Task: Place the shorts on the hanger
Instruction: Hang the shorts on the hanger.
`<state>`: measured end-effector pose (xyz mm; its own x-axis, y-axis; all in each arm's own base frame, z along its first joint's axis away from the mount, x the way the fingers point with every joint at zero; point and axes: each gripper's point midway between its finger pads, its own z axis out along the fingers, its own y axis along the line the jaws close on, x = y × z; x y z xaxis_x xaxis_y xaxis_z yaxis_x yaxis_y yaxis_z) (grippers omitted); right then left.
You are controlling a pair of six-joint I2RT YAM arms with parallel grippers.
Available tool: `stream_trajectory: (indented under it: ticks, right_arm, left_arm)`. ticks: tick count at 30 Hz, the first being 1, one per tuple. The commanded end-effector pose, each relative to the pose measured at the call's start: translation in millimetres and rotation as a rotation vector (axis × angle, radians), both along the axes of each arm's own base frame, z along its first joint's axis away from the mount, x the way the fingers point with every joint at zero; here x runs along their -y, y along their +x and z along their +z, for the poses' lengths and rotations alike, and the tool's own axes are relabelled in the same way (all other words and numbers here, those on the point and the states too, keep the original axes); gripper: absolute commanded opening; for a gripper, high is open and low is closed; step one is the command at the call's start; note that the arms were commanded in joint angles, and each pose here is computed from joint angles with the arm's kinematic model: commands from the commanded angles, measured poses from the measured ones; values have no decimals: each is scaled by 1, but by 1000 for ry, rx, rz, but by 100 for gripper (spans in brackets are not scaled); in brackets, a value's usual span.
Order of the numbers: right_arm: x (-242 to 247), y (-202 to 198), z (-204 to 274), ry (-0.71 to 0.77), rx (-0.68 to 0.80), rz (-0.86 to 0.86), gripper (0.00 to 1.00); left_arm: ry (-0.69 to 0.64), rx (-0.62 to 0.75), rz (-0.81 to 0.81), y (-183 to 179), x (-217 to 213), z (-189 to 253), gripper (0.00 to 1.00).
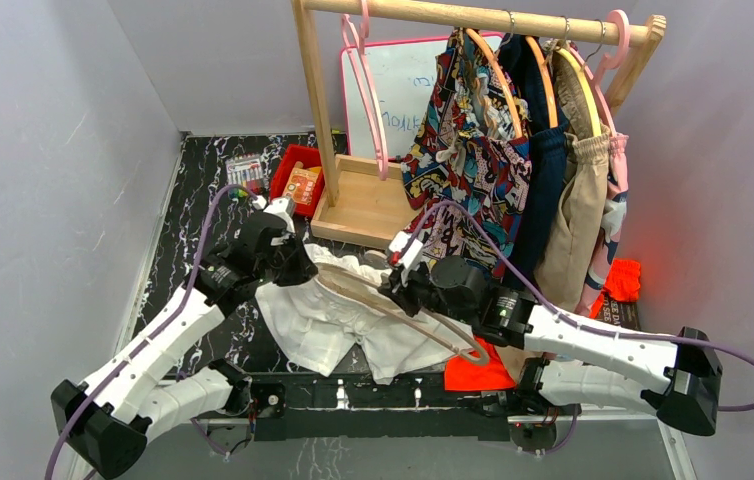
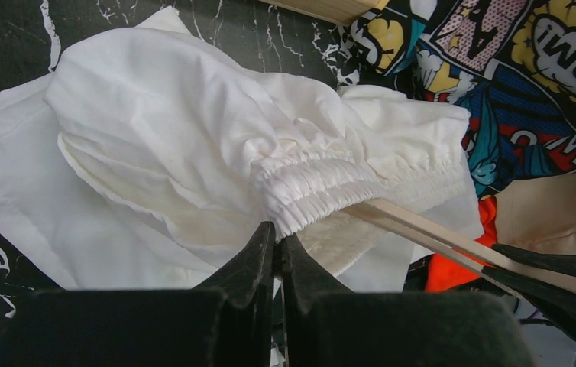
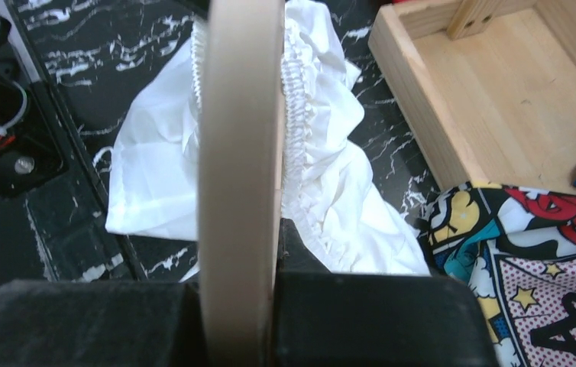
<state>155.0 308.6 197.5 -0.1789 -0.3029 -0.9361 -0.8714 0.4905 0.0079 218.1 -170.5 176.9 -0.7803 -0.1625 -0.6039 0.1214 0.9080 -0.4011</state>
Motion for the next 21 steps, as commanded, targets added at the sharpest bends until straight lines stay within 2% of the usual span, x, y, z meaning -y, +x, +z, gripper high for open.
stream_trajectory:
  ticks: [1, 5, 7, 9, 10, 15, 21]
  right_arm:
    - [-18, 10, 89, 289, 139, -28, 0]
    - [-17, 2, 128, 402, 193, 4, 0]
    - [-23, -2, 117, 371, 170, 34, 0]
    - [-36, -20, 61, 253, 26, 119, 0]
    - [-36, -25, 55, 244, 3, 134, 0]
    - [-33, -28, 76, 193, 26, 159, 0]
    - [-39, -27, 74, 247, 4, 143, 0]
  left_arm:
    - [-91, 70, -39, -5, 7, 46, 0]
    - [-164, 102, -80, -11, 16, 75, 0]
    - [-195, 124, -89, -13, 18, 88, 0]
    - [-209, 158, -88, -14, 16, 103, 0]
    - [-214, 164, -91, -15, 16, 106, 0]
    - [-227, 189, -107, -13, 20, 121, 0]
    - [-253, 120, -150, -17, 31, 104, 0]
